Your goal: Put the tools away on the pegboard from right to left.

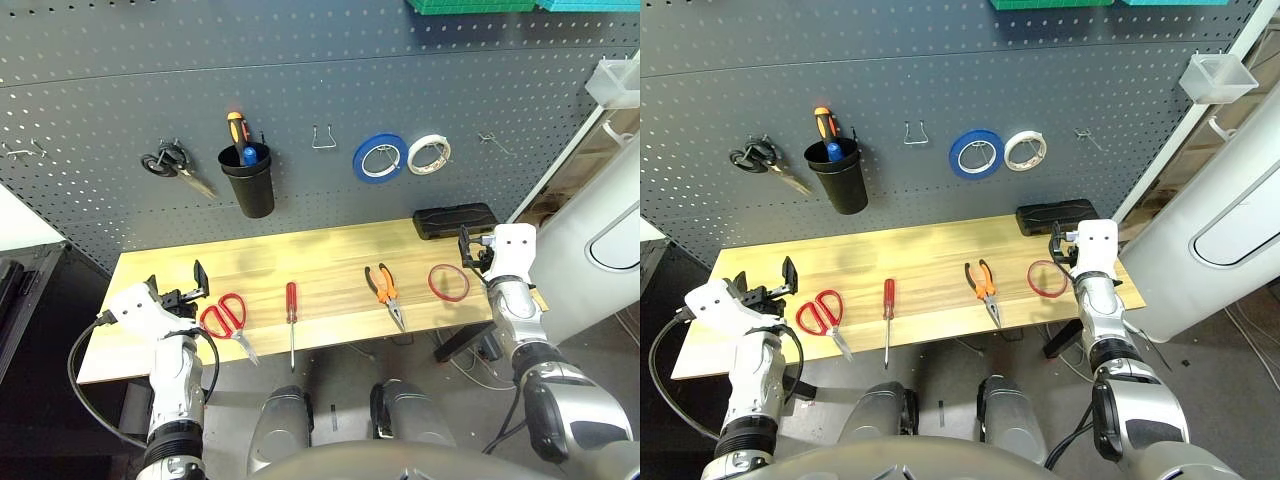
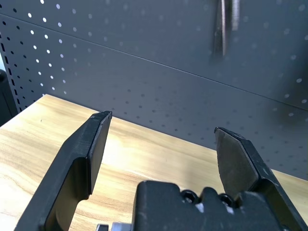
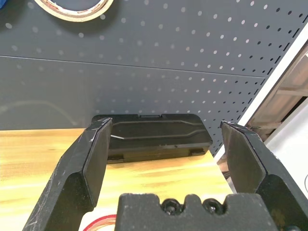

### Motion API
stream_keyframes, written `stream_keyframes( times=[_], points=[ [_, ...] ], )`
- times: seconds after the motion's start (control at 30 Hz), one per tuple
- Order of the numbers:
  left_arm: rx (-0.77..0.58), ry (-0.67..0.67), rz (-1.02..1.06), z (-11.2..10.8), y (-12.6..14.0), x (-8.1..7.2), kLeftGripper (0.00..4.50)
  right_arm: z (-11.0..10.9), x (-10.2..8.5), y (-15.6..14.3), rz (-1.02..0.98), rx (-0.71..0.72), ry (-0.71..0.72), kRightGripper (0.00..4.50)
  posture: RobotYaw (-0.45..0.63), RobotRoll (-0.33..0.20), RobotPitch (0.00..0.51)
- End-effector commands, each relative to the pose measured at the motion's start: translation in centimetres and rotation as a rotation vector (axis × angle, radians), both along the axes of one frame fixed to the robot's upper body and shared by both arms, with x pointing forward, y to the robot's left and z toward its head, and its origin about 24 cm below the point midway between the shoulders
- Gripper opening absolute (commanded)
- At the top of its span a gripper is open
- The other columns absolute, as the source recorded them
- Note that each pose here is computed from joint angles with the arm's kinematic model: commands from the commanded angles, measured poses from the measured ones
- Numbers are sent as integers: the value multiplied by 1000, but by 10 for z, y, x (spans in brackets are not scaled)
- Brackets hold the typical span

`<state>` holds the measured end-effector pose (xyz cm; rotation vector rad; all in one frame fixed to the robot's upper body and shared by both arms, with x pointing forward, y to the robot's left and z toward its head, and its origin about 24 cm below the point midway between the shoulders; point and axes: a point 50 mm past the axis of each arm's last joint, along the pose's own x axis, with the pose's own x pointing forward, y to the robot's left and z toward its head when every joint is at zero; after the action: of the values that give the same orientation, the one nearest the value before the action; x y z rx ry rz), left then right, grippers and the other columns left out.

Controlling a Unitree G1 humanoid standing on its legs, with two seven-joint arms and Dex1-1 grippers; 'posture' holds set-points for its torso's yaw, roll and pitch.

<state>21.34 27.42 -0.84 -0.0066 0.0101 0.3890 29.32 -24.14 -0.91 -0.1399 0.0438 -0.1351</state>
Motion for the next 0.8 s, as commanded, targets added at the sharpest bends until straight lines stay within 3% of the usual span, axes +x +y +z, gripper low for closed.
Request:
stream_keyframes(
  times=[0.03,0.3,0.43,0.8],
  points=[
    [10,5,-7,1,1,3,4478,1,1,1,-21,14,-3,4500,89,0,0],
    [42,-8,-116,9,0,6,4478,-2,3,0,24,-1,85,4500,47,0,13],
    [57,-20,-257,21,1,9,4478,-2,7,-4,-15,-4,224,4500,39,0,41],
    [51,33,-779,50,-30,10,4478,14,6,22,229,-49,513,4500,-19,0,155]
  ],
)
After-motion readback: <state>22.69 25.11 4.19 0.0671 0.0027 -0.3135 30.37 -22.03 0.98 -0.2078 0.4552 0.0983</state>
